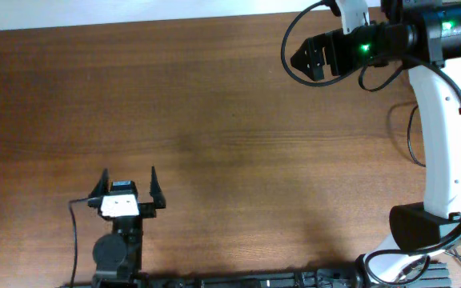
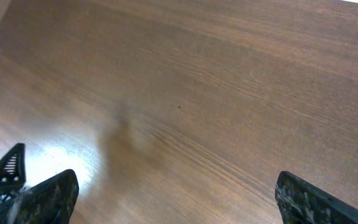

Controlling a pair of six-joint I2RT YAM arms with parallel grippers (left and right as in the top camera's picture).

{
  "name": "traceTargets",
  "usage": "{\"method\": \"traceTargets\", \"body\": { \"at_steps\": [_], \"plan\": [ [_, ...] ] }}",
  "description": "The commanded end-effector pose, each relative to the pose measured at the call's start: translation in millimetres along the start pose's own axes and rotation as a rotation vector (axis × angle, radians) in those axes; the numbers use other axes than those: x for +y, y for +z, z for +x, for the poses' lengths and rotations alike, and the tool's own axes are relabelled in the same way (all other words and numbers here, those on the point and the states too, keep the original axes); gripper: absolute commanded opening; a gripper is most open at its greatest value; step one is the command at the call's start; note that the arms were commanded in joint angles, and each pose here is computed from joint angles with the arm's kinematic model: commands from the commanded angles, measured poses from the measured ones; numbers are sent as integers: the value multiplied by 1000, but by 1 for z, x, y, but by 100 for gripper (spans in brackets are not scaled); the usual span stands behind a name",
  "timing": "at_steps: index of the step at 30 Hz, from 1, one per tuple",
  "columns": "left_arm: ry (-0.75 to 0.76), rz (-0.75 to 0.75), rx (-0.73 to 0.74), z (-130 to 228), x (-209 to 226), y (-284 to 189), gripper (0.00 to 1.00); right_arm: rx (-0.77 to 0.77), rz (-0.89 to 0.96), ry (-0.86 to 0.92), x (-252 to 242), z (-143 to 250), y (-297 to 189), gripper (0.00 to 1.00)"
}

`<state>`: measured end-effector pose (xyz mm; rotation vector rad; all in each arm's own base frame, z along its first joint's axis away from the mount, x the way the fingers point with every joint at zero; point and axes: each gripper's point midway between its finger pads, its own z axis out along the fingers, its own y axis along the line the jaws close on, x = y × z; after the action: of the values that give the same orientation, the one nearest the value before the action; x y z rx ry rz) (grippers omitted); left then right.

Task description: Untangle cables

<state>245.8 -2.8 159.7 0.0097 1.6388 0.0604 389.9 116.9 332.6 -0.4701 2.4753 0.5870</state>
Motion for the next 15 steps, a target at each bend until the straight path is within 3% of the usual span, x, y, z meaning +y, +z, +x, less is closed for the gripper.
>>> {"method": "traceTargets", "body": {
  "at_steps": [1, 15],
  "plan": [
    [49, 21, 4, 2, -3, 0, 99, -9, -7, -20, 4, -1, -2, 99],
    [49, 22, 2, 1, -3, 0, 99, -9, -7, -20, 4, -1, -2, 99]
  ]
}}
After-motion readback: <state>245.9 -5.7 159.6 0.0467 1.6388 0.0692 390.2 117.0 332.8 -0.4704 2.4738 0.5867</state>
